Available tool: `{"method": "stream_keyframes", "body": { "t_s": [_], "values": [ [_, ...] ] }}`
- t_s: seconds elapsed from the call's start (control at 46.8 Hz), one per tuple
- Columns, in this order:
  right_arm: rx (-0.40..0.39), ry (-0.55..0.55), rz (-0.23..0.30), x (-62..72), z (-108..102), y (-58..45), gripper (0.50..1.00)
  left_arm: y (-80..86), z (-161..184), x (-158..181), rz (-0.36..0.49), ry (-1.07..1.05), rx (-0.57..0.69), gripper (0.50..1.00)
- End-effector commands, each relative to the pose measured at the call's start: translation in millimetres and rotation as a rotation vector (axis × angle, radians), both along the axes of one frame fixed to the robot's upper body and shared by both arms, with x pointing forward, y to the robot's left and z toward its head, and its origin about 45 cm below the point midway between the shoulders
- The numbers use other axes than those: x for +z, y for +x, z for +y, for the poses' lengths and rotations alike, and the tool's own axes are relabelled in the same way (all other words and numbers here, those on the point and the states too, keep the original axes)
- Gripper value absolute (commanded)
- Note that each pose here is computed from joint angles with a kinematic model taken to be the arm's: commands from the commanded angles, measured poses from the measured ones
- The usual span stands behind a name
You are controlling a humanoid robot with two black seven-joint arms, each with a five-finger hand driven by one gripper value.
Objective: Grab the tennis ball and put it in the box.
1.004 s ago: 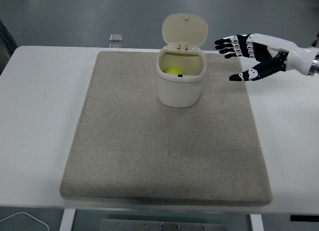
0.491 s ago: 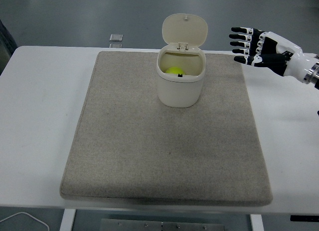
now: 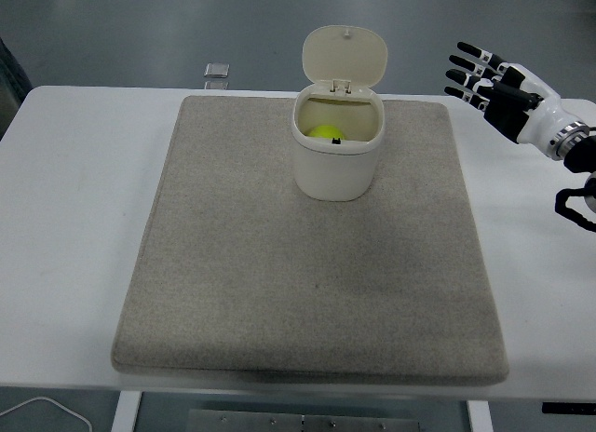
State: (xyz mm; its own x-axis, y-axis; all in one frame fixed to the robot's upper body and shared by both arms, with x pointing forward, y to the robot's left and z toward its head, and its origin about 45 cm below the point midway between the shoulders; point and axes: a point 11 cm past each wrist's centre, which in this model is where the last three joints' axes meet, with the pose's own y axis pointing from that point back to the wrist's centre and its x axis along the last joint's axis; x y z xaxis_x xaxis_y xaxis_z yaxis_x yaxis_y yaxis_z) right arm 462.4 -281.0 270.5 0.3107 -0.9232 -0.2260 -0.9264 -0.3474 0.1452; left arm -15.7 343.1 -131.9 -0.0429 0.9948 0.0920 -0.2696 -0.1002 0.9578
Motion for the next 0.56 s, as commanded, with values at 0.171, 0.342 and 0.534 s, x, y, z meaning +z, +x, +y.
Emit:
{"method": "stream_keyframes", "body": {
  "t_s": [0.171,0.342,0.534],
  "values": [
    [0.022,-0.015,-0.017,1.6,2.3,-0.4,0.919,0.7,0.0,0.0,-0.001,0.0,-0.001,0.992],
    [0.024,-0.024,-0.017,-0.7,2.4,-1.4,0.924,-0.2,-0.2,0.0,0.0,-0.001,0.0,0.992],
    [0.028,-0.02,-0.017,-1.3,5.3,-1.3,0.926,0.7,0.0,0.0,-0.001,0.0,-0.001,0.992]
  ]
}}
